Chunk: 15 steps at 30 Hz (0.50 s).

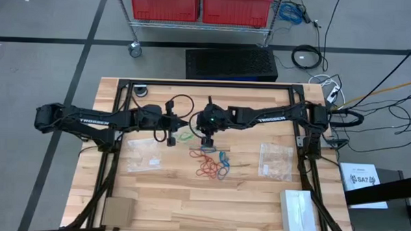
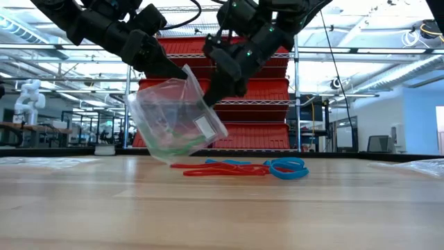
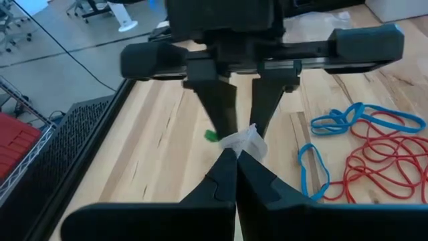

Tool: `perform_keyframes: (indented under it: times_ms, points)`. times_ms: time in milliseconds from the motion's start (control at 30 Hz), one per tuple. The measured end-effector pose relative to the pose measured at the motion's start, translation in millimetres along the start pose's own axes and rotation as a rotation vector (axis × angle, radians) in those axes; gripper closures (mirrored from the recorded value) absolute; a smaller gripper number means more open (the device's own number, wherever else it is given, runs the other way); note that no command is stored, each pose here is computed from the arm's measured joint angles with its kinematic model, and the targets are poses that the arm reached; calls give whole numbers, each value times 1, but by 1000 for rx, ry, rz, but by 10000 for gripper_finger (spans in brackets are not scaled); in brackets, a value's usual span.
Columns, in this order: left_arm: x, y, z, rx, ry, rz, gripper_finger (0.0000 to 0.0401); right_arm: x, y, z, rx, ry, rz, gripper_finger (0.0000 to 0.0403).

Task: Sort rubber bands
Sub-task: Put the green rubber band into the top transparent zip bag, then close the top transparent zip bag

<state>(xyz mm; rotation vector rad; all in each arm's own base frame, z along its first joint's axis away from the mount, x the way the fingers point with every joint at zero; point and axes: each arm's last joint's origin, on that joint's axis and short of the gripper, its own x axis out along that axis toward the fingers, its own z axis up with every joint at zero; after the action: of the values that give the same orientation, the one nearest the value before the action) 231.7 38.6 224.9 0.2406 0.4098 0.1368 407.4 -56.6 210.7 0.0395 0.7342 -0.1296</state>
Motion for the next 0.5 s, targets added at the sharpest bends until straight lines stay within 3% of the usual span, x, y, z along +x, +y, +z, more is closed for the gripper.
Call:
perform_keyframes:
  times_ms: [333,500]
  points:
    - [0,0,0,-2,0,0,401,-2,13,6,-20,-62,20,258]
    - [0,1,0,-3,8,28,401,-6,23,8,-69,-64,38,234]
